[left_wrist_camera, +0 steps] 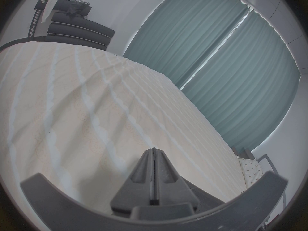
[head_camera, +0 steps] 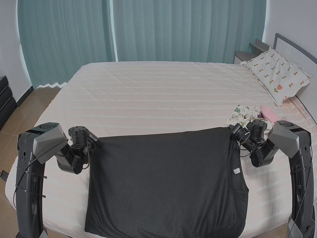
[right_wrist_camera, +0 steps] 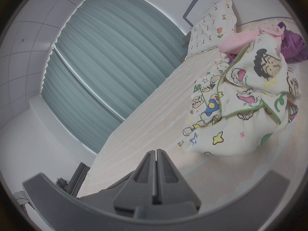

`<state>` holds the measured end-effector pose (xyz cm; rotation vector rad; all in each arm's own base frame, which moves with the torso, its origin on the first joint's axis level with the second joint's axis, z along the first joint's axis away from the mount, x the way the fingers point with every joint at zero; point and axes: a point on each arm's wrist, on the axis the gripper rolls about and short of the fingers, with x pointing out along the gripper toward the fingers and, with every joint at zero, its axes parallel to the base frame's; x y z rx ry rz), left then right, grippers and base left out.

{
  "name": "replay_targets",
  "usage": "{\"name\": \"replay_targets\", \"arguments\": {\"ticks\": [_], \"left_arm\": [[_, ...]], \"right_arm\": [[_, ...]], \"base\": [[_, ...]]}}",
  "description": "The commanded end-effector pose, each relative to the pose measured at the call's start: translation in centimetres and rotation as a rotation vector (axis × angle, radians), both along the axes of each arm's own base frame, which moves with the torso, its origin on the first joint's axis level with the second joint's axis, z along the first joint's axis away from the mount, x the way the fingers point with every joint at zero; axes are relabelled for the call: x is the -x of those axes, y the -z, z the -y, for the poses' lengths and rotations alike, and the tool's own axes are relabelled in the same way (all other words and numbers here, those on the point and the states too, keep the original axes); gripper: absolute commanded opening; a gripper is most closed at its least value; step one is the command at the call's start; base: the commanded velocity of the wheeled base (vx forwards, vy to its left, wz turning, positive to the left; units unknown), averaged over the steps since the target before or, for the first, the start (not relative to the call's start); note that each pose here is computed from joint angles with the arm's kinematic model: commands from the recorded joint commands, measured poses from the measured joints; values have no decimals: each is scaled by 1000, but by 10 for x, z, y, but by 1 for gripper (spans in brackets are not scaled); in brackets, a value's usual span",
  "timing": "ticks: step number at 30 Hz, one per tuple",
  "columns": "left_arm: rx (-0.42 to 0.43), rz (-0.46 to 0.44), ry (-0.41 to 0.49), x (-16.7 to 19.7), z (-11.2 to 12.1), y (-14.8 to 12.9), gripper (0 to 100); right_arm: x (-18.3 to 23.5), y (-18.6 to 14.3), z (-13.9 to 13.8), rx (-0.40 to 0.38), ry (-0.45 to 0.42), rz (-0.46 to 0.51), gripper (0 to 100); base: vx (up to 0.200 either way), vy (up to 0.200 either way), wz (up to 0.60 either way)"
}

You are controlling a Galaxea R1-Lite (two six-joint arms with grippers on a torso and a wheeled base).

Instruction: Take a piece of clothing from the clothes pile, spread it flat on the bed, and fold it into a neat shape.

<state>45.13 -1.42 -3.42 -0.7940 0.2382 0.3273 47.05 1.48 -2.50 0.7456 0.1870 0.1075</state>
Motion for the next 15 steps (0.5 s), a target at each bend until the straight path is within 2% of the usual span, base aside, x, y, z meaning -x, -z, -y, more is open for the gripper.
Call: {"name": "replay_targets", "arguments": {"ticks": [1, 10, 11, 13, 14, 15], "left_arm": [[1, 24, -1, -9, 0, 3, 0], [-5, -6, 21, -9, 9, 14, 0], [-5, -4, 25, -9, 9, 13, 100], [-5, 2, 26, -10, 9, 12, 100], [-3, 1, 27, -11, 9, 14, 100], [-5, -1, 28, -11, 10, 15, 100]], "right_arm": [[-7, 3, 0, 1, 15, 31, 0], [-5, 15, -3, 12, 22, -4, 0], [-5, 15, -3, 12, 22, -4, 0], [-5, 16, -3, 12, 22, -8, 0], [-5, 17, -3, 12, 20, -15, 100], [-5, 17, -3, 12, 20, -20, 100]], "base": [[0, 0, 0], [0, 0, 0], [0, 0, 0], [0, 0, 0], [0, 0, 0], [0, 0, 0]]}}
